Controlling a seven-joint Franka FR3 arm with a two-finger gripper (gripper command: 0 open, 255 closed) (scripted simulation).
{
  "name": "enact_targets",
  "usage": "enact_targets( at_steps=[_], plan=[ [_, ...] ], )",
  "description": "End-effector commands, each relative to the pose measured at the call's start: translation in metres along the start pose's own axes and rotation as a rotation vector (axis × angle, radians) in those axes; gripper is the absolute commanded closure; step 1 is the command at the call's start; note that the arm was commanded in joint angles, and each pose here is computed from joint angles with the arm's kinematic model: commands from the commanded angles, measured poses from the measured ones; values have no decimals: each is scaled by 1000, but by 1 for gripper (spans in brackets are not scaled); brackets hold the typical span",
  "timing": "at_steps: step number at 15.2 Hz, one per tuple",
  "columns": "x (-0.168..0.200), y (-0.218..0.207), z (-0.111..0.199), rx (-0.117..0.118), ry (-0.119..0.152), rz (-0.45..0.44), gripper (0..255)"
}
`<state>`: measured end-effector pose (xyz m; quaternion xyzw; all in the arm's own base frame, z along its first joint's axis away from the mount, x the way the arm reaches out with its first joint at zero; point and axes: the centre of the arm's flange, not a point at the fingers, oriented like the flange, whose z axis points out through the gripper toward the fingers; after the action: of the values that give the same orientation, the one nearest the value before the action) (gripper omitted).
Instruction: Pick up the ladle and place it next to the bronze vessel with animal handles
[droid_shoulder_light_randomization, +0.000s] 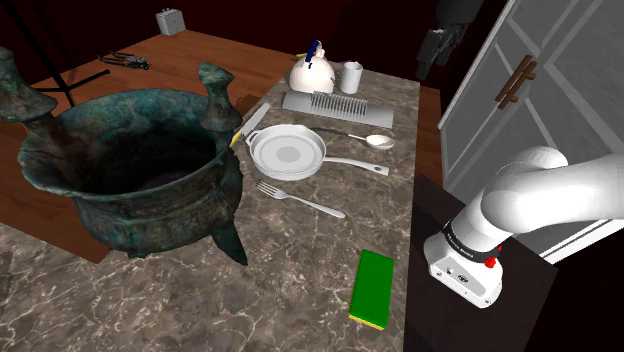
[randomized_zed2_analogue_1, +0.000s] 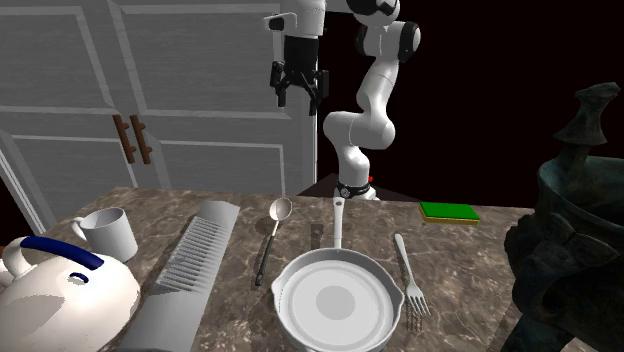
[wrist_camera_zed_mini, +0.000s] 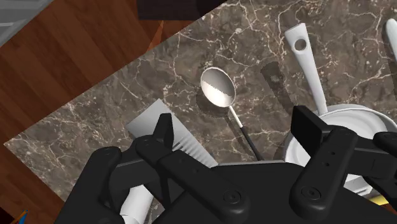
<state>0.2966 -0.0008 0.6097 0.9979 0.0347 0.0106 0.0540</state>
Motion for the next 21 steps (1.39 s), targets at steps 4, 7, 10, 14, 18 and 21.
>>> enact_targets(
  at_steps=[4,7,10,14,18,21],
  plan=[
    [23,5,33,30,-6,-67,0],
    [46,8,66,59,-12,-133,0],
    [69,8,100,89,-18,-200,0],
    [99,4,144,128,-26,-289,0],
    [129,-4,189,168,-33,-378,0],
    [150,-13,223,197,-39,-444,0]
  ],
)
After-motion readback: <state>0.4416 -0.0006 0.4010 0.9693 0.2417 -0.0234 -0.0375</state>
